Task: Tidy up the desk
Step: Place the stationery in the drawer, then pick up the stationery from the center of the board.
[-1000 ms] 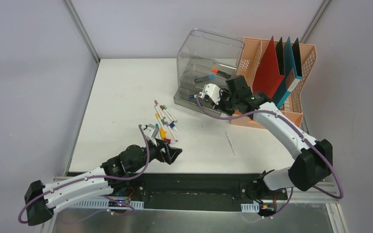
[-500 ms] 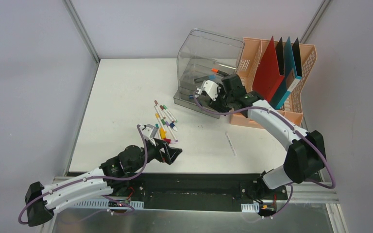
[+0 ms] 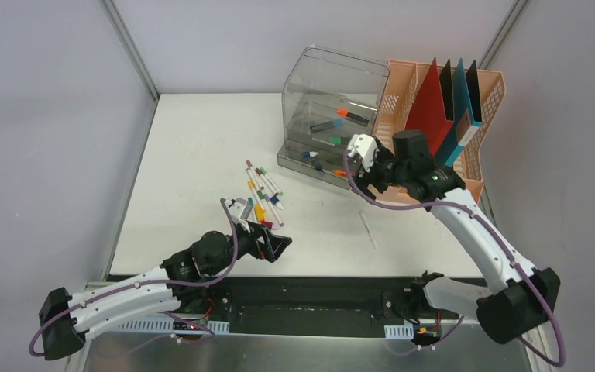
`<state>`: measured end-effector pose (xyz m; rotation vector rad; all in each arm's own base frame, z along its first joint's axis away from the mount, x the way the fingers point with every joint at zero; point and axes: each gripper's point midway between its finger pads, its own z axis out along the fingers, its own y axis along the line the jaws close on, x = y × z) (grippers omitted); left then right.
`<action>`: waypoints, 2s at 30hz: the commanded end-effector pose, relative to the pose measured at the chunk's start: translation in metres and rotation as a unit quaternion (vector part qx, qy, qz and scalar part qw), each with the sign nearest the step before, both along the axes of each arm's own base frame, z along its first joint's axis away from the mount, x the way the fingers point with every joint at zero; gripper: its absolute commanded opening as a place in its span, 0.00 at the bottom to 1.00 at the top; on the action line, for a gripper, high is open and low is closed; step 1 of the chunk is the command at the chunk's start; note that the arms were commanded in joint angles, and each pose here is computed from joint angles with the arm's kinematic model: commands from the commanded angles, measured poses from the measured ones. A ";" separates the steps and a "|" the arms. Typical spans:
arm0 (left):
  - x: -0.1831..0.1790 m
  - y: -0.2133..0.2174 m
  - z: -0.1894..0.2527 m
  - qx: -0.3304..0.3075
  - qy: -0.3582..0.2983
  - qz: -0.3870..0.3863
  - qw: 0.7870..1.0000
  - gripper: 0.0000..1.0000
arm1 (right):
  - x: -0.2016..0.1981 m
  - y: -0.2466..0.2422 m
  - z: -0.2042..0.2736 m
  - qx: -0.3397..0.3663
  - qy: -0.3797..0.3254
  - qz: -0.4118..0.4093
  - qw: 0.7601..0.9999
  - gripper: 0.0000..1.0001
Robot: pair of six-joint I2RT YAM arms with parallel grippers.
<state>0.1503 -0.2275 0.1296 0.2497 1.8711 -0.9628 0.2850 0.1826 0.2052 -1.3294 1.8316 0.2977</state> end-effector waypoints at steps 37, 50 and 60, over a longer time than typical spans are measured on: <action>0.046 0.011 -0.026 0.301 0.093 -0.063 0.947 0.84 | -0.049 -0.041 -0.001 0.090 0.018 0.037 0.995 0.99; 0.072 0.020 -0.057 0.509 0.057 -0.141 0.847 0.76 | -0.050 -0.043 -0.002 0.092 0.018 0.038 0.995 0.99; 0.084 0.025 -0.082 0.593 0.025 -0.196 0.781 0.64 | -0.049 -0.043 -0.002 0.094 0.020 0.039 0.995 0.99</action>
